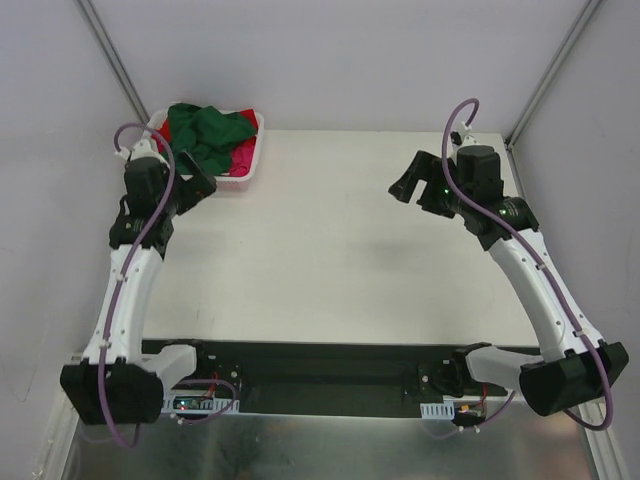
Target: Fold and stack the t-shirts
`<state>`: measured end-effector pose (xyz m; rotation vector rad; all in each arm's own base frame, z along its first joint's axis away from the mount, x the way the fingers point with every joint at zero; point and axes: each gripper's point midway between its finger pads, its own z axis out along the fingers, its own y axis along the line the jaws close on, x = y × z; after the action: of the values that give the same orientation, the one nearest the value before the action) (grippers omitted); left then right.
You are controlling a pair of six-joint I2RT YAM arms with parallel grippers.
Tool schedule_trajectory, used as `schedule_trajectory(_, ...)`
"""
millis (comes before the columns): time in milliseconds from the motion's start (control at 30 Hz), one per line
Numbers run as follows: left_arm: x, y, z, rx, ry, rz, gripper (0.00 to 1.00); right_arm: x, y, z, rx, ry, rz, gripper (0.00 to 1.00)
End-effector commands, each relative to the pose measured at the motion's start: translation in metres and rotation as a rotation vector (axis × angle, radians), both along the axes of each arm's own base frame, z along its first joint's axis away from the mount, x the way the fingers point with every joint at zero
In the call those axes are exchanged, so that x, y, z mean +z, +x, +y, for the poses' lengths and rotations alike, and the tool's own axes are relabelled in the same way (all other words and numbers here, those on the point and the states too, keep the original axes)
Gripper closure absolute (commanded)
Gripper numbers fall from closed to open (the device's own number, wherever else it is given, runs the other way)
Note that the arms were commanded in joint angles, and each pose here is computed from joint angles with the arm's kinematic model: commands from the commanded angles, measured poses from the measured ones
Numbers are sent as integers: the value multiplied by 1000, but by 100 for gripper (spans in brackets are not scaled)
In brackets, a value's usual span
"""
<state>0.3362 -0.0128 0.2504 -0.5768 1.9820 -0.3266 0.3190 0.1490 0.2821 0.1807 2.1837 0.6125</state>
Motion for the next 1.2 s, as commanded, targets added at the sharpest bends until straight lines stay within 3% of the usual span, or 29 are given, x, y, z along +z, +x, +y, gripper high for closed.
schedule_trajectory(0, 16, 67, 18, 32, -92, 11, 1, 19, 22, 29, 60, 108, -32, 4)
schedule_trajectory(33, 12, 93, 29, 71, -139, 35, 2, 22, 25, 34, 77, 126, -29, 4)
schedule_trajectory(133, 10, 122, 45, 165, -183, 43, 3, 34, 36, 45, 111, 144, -43, 4)
schedule_trajectory(233, 5, 134, 55, 214, -189, 50, 4, 39, 40, 46, 114, 137, -60, 4)
schedule_trajectory(600, -1, 115, 56, 218, -158, 61, 3, 42, 31, 40, 144, 87, -85, 4)
schedule_trajectory(833, 9, 58, 35, 88, -100, 23, 1, 49, 15, 23, 124, 28, -140, 4)
schedule_trajectory(967, 8, 13, -3, -94, -165, 13, 1, 57, -6, 18, 172, 6, -208, 4)
schedule_trajectory(1167, -37, -47, -16, -89, -207, 64, 1, 50, -32, 3, 152, -32, -254, 4)
